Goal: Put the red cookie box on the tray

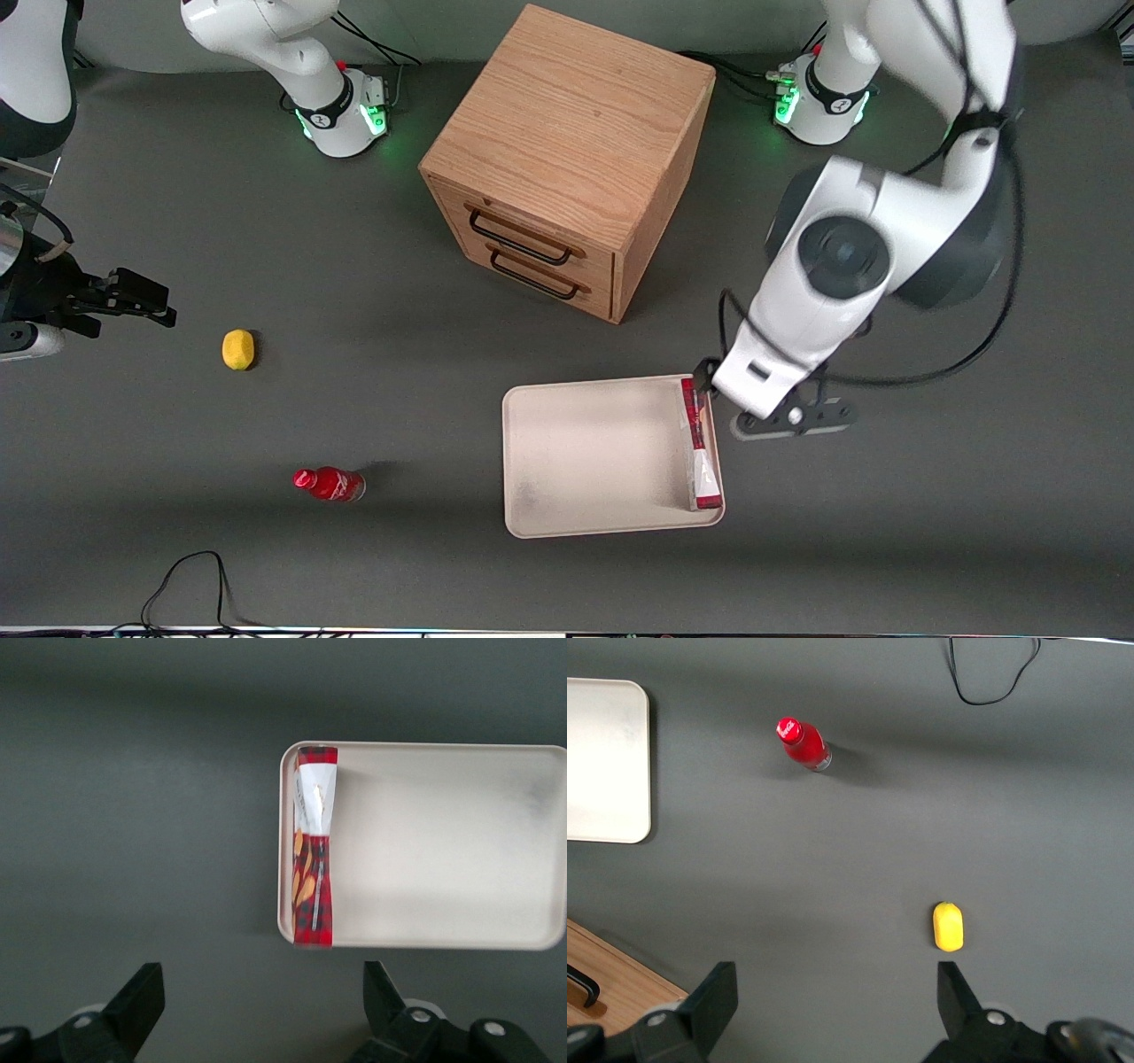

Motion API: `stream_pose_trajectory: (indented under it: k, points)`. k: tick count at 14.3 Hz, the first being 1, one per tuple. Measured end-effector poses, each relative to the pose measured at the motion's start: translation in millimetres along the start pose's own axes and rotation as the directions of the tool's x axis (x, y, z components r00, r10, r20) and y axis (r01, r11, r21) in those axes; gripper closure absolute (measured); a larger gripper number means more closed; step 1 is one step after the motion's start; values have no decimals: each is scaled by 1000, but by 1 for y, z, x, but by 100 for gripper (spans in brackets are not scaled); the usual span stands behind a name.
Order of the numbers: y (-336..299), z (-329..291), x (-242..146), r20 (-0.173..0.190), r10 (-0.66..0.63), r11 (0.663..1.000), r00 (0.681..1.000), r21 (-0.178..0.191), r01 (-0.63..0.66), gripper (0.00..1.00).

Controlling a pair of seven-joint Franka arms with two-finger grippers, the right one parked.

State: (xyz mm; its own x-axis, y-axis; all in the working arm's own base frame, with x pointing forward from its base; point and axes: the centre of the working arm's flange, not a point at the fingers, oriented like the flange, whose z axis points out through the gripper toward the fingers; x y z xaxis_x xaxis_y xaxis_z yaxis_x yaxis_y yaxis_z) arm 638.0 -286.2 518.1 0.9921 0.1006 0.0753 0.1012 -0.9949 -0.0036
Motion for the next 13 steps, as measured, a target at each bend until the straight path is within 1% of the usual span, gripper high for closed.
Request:
stream_pose_trajectory:
  k: [3,6,8,11,13]
  points:
    - [-37,-68,-15,-8,13,1000,1000,-5,-13,0]
    - [-91,-109,-16,-18,49,999,999,-4,-49,0]
    - [-139,-123,-11,-26,78,997,997,1,-78,0]
    - [-207,-130,-8,-20,123,992,992,-10,-123,0]
    - [-239,-132,-8,-26,118,993,993,-12,-118,0]
